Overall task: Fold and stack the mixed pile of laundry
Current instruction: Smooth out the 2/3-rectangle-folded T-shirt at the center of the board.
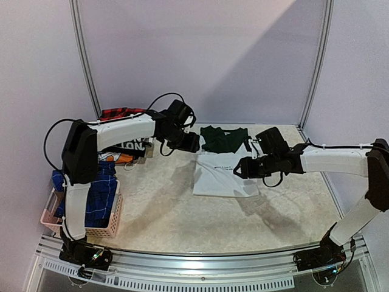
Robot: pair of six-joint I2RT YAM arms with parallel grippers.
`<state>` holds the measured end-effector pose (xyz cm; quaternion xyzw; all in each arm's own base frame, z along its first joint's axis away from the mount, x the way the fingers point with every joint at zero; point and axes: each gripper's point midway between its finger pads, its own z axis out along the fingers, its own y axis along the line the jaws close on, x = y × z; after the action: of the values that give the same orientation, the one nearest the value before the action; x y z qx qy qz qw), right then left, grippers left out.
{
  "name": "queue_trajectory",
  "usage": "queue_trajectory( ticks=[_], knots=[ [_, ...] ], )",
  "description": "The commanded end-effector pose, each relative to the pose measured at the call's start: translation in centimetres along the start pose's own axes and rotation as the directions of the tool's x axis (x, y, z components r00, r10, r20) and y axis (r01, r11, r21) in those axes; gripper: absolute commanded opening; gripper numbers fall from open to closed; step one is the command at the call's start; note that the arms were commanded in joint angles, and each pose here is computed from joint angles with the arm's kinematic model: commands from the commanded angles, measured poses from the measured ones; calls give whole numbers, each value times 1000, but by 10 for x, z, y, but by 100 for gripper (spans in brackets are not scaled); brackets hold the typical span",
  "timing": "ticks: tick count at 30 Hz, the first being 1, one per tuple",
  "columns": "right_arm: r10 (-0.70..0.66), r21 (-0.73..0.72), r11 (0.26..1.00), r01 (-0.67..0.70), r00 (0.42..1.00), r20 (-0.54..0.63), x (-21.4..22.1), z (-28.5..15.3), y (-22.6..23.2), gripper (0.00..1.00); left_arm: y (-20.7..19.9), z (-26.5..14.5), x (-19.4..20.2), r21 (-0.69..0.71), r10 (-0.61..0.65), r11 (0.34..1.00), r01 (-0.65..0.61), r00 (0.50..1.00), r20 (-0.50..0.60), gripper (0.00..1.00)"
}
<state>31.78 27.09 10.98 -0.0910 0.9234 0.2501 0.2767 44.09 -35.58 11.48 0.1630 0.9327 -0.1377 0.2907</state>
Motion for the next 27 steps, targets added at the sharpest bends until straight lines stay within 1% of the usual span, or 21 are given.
queue_trajectory(
  ticks=[1,6,11,16,20,23,27],
  knots=[
    [-54,-24,998,54,999,-5,-14,-2,15,47,-5,-9,19,28,1,1000,-1,1000,-4,65],
    [-94,-27,995,94,996,1,-40,10,24,47,-15,-11,51,52,11,999,-9,999,-33,63],
    [-69,-42,997,67,997,-42,-52,38,17,46,-25,-6,81,93,-4,996,10,998,-56,61],
    [-43,-45,998,40,996,-82,-55,65,-2,45,-38,-6,105,146,-20,989,32,996,-84,57],
    [-13,-49,999,8,995,-101,-61,80,-20,45,-49,-5,126,161,-6,987,24,994,-112,55],
    [12,-36,999,-17,991,-131,-57,94,-39,45,-53,1,140,166,-2,986,24,991,-135,54],
    [40,-29,999,-45,988,-149,-52,105,-54,45,-61,10,152,191,-7,981,38,986,-164,47]
  ],
)
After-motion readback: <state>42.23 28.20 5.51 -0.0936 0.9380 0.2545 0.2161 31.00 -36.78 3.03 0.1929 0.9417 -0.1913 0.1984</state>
